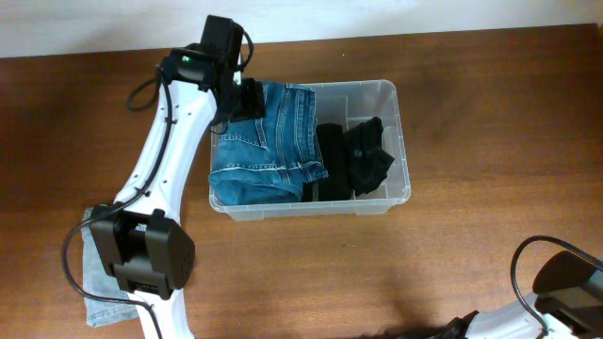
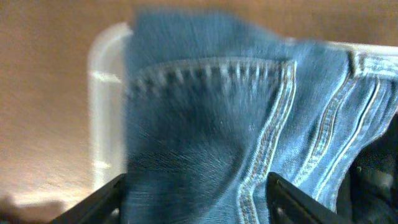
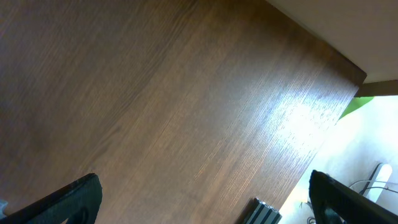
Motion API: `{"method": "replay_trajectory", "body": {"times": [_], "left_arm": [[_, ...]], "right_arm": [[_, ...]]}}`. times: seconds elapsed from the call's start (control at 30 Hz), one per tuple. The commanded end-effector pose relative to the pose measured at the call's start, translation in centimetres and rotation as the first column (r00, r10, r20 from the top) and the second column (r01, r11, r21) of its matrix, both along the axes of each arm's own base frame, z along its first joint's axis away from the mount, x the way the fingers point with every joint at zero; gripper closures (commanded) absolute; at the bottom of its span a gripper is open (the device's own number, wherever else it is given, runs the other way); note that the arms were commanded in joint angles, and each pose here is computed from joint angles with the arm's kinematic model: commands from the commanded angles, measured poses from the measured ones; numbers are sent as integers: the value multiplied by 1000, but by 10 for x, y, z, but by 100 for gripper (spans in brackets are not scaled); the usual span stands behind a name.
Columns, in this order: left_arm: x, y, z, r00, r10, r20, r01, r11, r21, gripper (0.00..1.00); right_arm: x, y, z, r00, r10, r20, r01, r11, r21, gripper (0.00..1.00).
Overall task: Pack container
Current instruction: 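Lower the dark-blue jeans into the box's left side over the teal garment, then press the dark-blue jeans flat into the box with the left gripper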
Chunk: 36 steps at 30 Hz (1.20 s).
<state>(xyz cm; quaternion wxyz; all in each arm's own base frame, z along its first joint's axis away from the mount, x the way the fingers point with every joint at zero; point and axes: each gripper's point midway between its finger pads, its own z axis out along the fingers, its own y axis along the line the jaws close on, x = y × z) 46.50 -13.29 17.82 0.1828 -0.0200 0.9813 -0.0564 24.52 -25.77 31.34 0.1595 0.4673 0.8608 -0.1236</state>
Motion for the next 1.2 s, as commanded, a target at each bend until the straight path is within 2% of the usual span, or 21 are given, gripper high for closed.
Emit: {"method": "replay_trajectory", "body": {"times": [0.0,0.1,0.17,0.23,0.37,0.57,0.93,1.17], "left_arm": [[18,20,36,990,-69,126,52,989,136,36],[20,21,41,986,-93,141,71,985,159,49],[18,21,39,987,-94,127,73,984,160,64],[13,23,34,991,-95,98,77,983,166,73],[2,25,17,995,-94,18,89,980,176,83],[-4,20,-25,989,-101,-110,121,975,186,87],[2,12,-99,965,-108,-240,159,966,206,87],[11,16,-101,971,-101,-216,150,964,222,87]], "right_arm": [[-6,1,5,1000,-8,-4,8,1000,-16,2],[-6,1,5,1000,-8,-4,8,1000,-16,2],[-6,1,5,1000,-8,-4,8,1000,-16,2],[-6,1,5,1000,-8,-4,8,1000,-16,2],[-6,1,5,1000,-8,-4,8,1000,-16,2],[-6,1,5,1000,-8,-4,8,1000,-16,2],[-6,1,5,1000,-8,-4,8,1000,-16,2],[-6,1,5,1000,-8,-4,8,1000,-16,2]]}}
